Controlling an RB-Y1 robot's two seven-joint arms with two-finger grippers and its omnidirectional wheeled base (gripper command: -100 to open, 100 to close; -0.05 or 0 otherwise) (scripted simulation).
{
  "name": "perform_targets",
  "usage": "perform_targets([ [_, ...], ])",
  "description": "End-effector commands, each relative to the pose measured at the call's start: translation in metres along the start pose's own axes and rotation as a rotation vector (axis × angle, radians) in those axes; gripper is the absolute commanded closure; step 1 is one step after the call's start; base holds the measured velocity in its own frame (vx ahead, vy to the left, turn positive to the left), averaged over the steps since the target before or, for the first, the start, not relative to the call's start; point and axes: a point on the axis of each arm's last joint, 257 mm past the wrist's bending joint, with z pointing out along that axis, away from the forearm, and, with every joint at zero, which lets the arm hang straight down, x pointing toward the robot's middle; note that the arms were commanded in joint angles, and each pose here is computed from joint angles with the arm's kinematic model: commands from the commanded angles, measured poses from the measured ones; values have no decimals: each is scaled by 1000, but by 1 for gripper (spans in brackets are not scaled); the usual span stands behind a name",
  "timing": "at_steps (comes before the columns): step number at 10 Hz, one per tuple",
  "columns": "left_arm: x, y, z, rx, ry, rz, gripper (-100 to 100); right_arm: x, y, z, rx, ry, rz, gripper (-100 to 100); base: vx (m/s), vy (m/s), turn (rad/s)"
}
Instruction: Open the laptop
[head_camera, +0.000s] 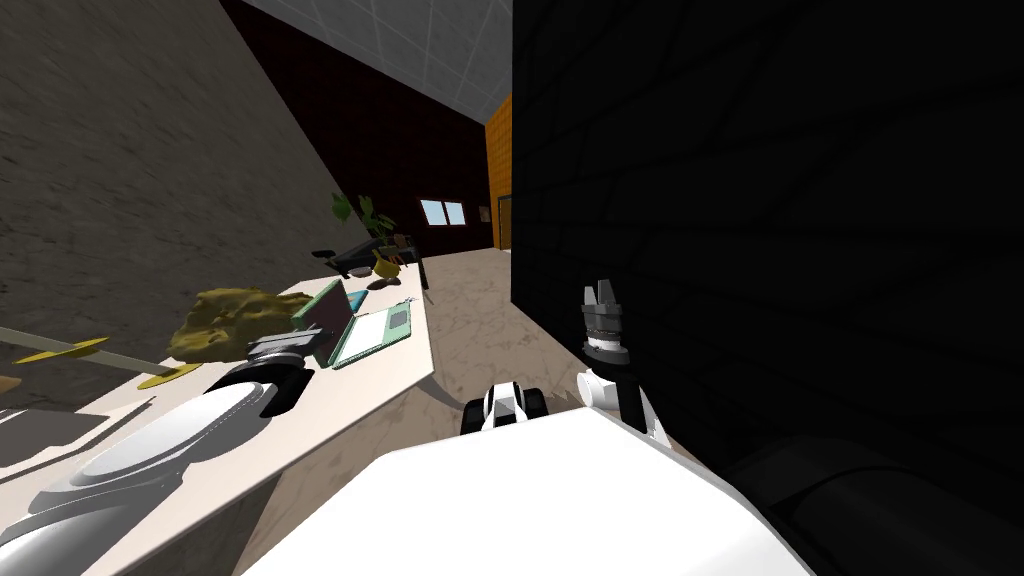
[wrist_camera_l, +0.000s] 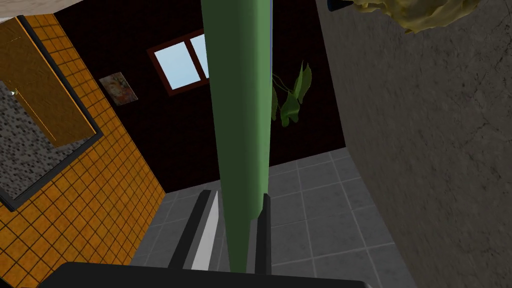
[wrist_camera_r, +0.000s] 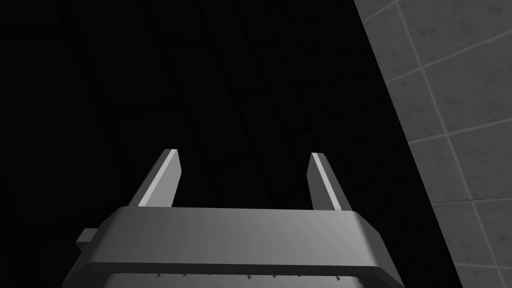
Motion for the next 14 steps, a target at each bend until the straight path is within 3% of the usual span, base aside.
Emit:
perform_targets([
  [1, 13, -3, -9, -10, 10, 86, 100, 0, 0, 0, 0, 0, 0, 0, 41, -19, -47],
  [2, 19, -4, -13, -15, 14, 129, 100, 0, 0, 0, 0, 0, 0, 0, 52, -20, -36],
  [3, 19, -4, -13, -15, 14, 129, 100, 0, 0, 0, 0, 0, 0, 0, 34, -17, -20],
  [10, 54, -18, -49, -32, 19, 417, 100, 0, 0, 0, 0, 0, 0, 0, 48, -16, -40],
  [11, 51, -16, -45, -31, 18, 391, 100, 0, 0, 0, 0, 0, 0, 0, 15, -10, -9],
  [14, 78, -21, -65, -49, 38, 523, 100, 0, 0, 0, 0, 0, 0, 0, 38, 7, -48],
])
